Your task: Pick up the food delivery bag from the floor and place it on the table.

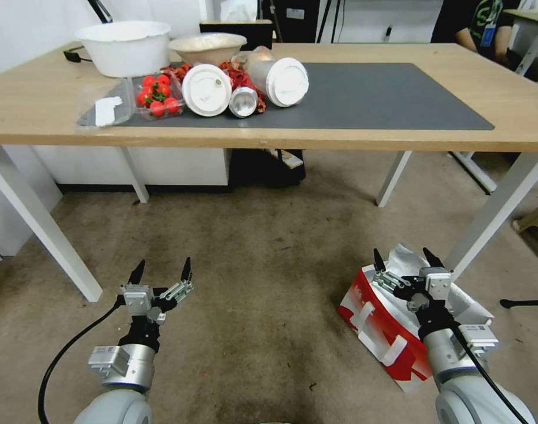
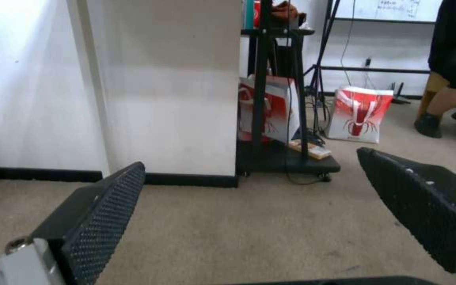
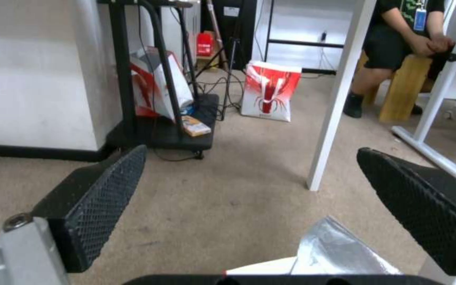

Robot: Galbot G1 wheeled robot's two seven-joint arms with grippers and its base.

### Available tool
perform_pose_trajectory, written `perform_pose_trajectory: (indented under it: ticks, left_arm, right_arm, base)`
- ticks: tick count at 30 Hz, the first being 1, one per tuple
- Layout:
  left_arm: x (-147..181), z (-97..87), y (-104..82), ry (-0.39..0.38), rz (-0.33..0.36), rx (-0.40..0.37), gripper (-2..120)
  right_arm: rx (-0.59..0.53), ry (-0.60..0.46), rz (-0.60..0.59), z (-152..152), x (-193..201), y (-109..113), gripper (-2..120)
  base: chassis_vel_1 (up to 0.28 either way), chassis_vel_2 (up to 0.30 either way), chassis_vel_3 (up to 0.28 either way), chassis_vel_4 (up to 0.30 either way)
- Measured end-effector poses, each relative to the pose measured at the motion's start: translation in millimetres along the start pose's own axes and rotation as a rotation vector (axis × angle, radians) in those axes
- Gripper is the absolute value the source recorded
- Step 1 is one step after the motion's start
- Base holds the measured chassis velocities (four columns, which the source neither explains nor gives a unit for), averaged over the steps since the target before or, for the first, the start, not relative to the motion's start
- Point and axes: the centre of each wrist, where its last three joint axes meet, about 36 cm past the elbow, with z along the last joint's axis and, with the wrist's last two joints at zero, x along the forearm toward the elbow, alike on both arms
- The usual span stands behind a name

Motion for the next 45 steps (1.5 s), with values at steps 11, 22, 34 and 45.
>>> perform_pose_trajectory:
  ticks: [11,22,34,45]
  left_arm:
    - [0.0,1.4,-0.1,-0.001,0.002,0.001,100]
    - [-0.8,2.8,0.7,0.0,0.002,-0.001,100]
    - [-1.2,4.4,1.3,0.003,0.002,0.0,100]
    - [-1.3,7.3,4.1,-0.006,-0.004,-0.008,100]
  right_arm:
    - [0.002,0.001,-0.001,-0.4,0.8,-0.5,100]
    - [0.003,0.001,-0.004,0.3,-0.6,-0.3,100]
    - [0.004,0.003,-0.004,1.2,-1.8,-0.7,100]
    - [0.048,0.065,-0.05,-5.5,-3.6,-12.8,100]
  base:
    - [0.0,0.0,0.0,0.0]
    - [0.0,0.0,0.0,0.0]
    - [0.0,0.0,0.0,0.0]
    - [0.0,0.0,0.0,0.0]
